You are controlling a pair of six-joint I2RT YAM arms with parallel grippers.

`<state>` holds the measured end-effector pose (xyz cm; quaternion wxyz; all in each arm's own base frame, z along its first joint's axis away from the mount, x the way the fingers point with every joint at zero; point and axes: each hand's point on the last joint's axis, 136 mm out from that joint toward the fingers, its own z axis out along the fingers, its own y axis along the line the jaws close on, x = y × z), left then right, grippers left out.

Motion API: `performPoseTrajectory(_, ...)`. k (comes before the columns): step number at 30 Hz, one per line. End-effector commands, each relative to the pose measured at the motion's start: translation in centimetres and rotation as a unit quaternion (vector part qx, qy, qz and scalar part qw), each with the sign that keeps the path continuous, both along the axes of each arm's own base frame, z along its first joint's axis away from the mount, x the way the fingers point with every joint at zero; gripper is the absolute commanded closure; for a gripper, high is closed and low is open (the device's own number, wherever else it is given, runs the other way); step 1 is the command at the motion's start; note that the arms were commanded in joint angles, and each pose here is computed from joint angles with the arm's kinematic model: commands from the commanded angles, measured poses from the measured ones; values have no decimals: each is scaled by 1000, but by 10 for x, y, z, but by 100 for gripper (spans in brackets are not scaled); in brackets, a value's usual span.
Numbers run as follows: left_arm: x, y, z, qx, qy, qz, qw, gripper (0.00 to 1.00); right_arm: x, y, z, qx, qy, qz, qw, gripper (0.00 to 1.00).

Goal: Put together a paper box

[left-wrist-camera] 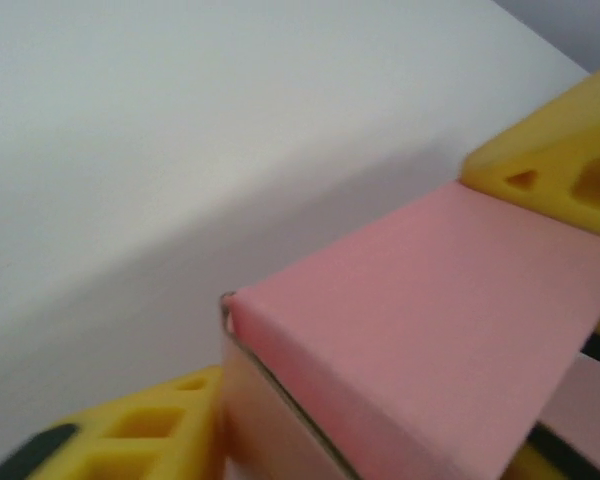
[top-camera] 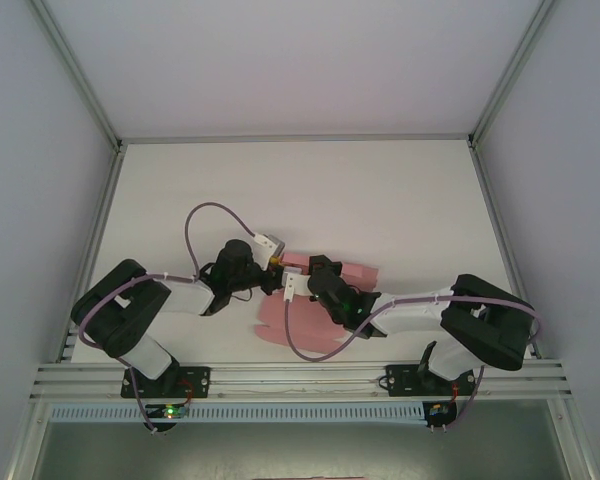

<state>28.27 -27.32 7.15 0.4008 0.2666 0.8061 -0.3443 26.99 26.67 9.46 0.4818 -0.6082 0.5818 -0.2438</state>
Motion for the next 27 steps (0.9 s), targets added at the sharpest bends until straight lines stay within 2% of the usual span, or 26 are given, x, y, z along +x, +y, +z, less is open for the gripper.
performPoseTrajectory(1,22,14,4,59,-56,91,993,75,-28,-17,-57,-88,73,16,993,100)
performPoseTrajectory(3,27,21,3,99,-79,139,982,76,-28,-15,-56,-80,73,13,994,100)
performPoseTrajectory(6,30,32,2,105,-79,193,972,87,-28,-13,-50,-62,70,7,996,100)
performPoseTrajectory(10,22,23,-6,107,-82,181,974,87,-33,-8,-45,-41,72,13,997,100)
performPoseTrajectory(12,22,20,-9,121,-90,184,971,92,-32,-5,-41,-32,69,12,997,100)
performPoseTrajectory(14,23,19,-10,143,-103,195,965,100,-31,-4,-37,-22,65,8,998,100)
performPoseTrajectory(17,24,19,-12,172,-117,198,958,100,-32,-4,-32,-10,64,5,998,100)
performPoseTrajectory(19,21,15,-13,166,-119,188,961,100,-30,-5,-23,11,57,-5,998,79)
performPoseTrajectory(21,17,14,-13,151,-124,180,964,100,-30,-5,-8,35,51,-5,998,75)
performPoseTrajectory(22,15,14,-12,145,-130,176,965,100,-31,-3,2,55,49,-2,997,63)
performPoseTrajectory(23,14,14,-11,143,-135,170,966,100,-33,-1,15,79,47,7,996,43)
performPoseTrajectory(24,13,13,-10,139,-139,167,966,100,-36,0,26,98,47,15,994,37)
performPoseTrajectory(27,7,6,-8,128,-153,141,970,100,-40,-4,54,150,48,27,987,35)
